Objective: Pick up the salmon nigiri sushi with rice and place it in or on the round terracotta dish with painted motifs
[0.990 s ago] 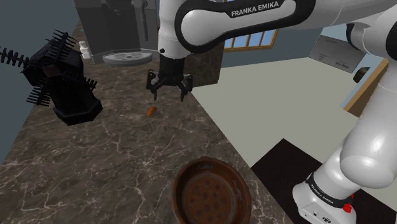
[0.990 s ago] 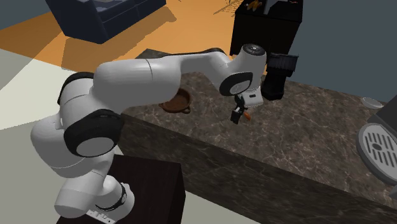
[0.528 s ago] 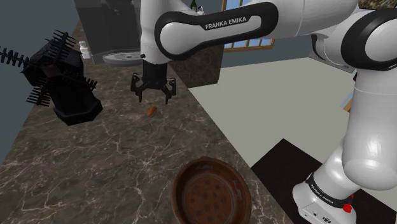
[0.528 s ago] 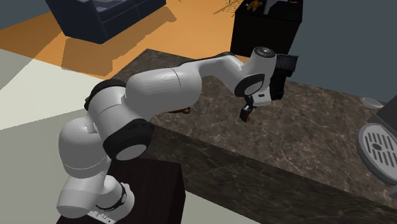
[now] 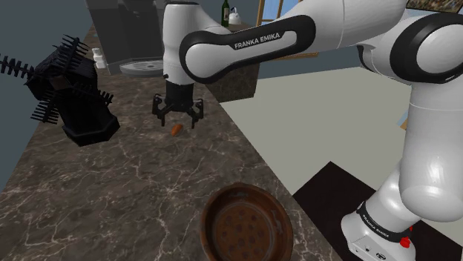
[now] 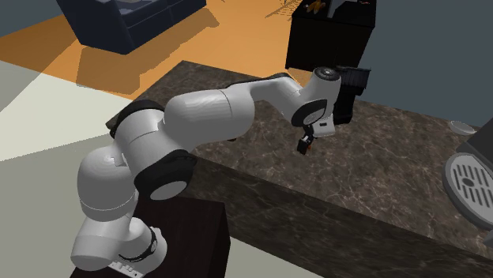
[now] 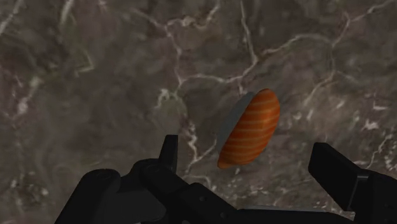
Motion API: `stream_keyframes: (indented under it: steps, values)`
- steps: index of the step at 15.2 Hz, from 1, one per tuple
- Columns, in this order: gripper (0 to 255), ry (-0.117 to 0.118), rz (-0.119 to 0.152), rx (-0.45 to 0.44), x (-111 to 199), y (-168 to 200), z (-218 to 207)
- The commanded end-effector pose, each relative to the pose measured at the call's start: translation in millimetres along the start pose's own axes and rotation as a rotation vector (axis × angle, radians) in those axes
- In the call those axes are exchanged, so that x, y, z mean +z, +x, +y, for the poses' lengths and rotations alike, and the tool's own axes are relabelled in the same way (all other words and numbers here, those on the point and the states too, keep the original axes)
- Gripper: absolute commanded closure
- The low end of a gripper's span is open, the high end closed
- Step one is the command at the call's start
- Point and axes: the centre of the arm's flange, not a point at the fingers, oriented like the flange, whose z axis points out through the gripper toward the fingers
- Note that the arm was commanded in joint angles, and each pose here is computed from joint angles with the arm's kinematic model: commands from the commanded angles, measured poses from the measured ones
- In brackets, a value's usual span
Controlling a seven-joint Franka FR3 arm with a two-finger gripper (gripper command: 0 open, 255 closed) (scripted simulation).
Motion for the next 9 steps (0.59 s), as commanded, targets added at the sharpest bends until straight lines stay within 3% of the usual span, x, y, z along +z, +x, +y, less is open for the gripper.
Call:
stream_keyframes:
  steps: [1, 4, 5, 9]
  values:
    - [0, 0.000, 0.000, 0.000, 0.3, -0.1, -0.1]
    - [0, 0.000, 0.000, 0.000, 0.2, -0.1, -0.1]
    - [255, 0.000, 0.000, 0.000, 0.2, -0.1, -0.1]
    - [255, 0.000, 0.000, 0.000, 0.2, -0.1, -0.1]
